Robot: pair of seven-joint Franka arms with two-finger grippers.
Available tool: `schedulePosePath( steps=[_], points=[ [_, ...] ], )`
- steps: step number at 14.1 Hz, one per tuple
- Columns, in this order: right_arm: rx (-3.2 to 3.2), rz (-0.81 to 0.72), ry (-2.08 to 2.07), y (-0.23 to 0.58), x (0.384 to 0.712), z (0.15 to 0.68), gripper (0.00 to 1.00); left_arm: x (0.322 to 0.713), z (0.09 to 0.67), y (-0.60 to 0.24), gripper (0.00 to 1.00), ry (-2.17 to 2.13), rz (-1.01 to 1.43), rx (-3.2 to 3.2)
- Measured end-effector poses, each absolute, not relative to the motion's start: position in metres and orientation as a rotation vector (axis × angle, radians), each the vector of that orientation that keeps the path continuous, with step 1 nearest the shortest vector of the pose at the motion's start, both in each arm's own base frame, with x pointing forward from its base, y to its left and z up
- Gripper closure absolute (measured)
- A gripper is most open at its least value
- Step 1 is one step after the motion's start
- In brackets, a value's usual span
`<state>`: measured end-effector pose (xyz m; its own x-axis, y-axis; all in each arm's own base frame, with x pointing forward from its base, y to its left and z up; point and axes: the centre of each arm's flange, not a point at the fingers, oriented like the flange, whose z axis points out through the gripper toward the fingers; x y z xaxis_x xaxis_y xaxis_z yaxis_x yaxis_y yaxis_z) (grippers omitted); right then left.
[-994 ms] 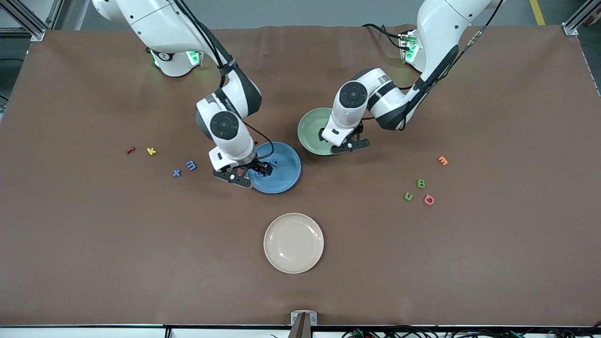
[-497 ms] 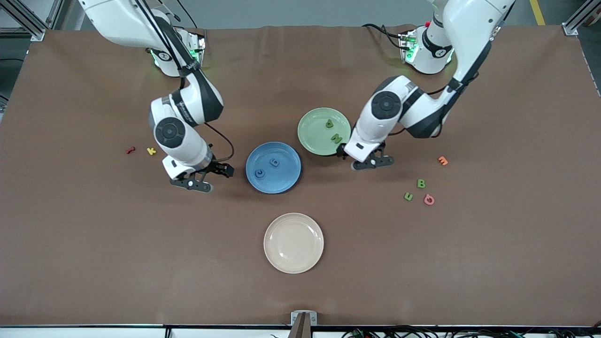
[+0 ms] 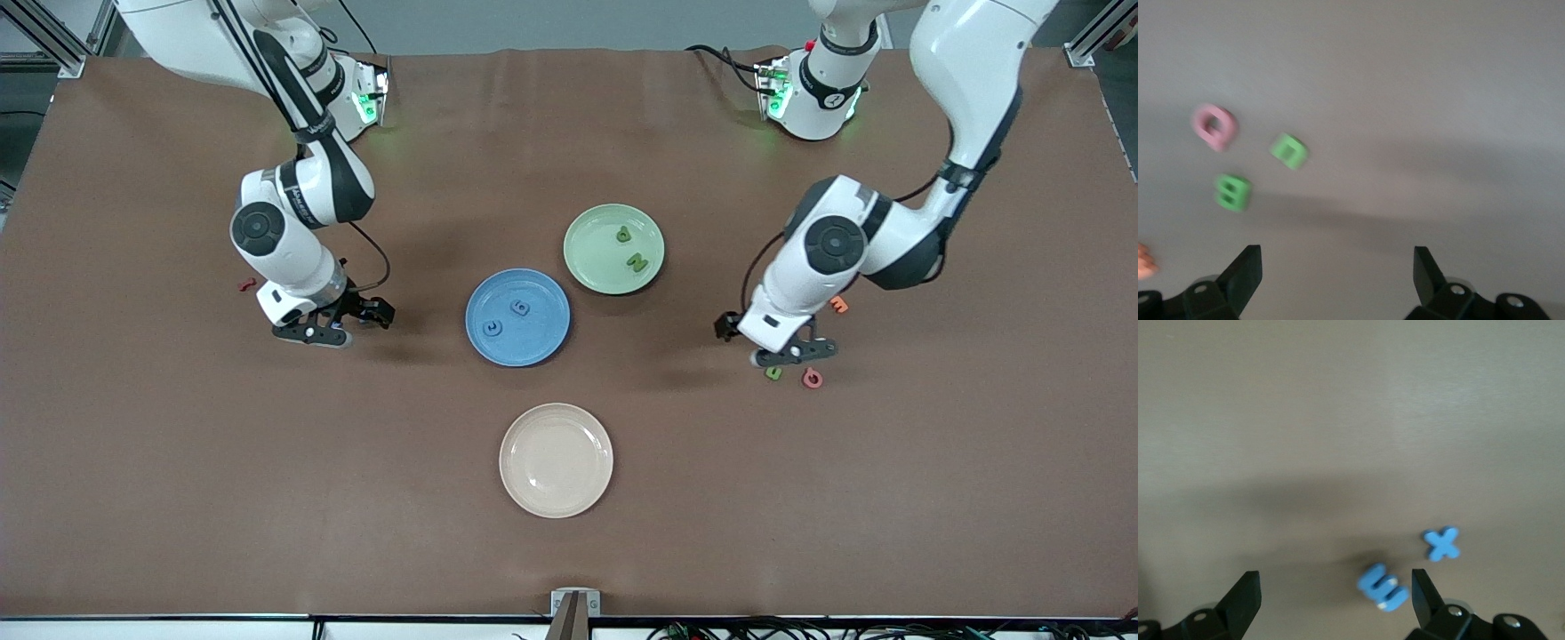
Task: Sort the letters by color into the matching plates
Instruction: 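Grasp the blue E with the right gripper while the left gripper grasps green B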
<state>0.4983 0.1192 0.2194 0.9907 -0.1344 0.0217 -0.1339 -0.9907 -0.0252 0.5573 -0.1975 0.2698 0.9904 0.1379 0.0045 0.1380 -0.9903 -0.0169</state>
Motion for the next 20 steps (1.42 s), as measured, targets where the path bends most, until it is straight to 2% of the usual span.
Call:
schedulePosePath(
  steps=[3, 4, 5, 6, 8, 9, 16, 20],
  points=[
    [-3.117, -0.029, 0.169, 0.094, 0.493, 0.211, 0.0, 0.572, 0.263, -0.159, 0.0, -0.173, -0.037, -3.077],
    [-3.116, -0.036, 0.16, 0.087, 0.493, 0.21, 0.06, 0.576, 0.258, -0.149, 0.0, -0.165, -0.036, -3.067],
    [-3.116, -0.048, 0.151, 0.082, 0.493, 0.209, 0.06, 0.578, 0.252, -0.141, 0.0, -0.155, -0.026, -3.065],
    [-3.115, -0.059, 0.148, 0.08, 0.493, 0.208, 0.13, 0.58, 0.246, -0.135, 0.0, -0.147, -0.013, -3.067],
    [-3.113, -0.069, 0.142, 0.08, 0.49, 0.206, 0.36, 0.583, 0.235, -0.125, 0.0, -0.133, 0.019, -3.077],
    [-3.113, -0.067, 0.137, 0.081, 0.489, 0.205, 0.43, 0.583, 0.23, -0.122, 0.0, -0.134, 0.033, -3.081],
    [-3.115, -0.036, 0.072, 0.102, 0.477, 0.198, 0.42, 0.574, 0.204, -0.123, 0.05, -0.131, 0.115, -3.091],
    [-3.121, 0.003, 0.025, 0.12, 0.467, 0.187, 0.42, 0.569, 0.196, -0.116, 0.12, -0.143, 0.134, -3.095]
  ],
)
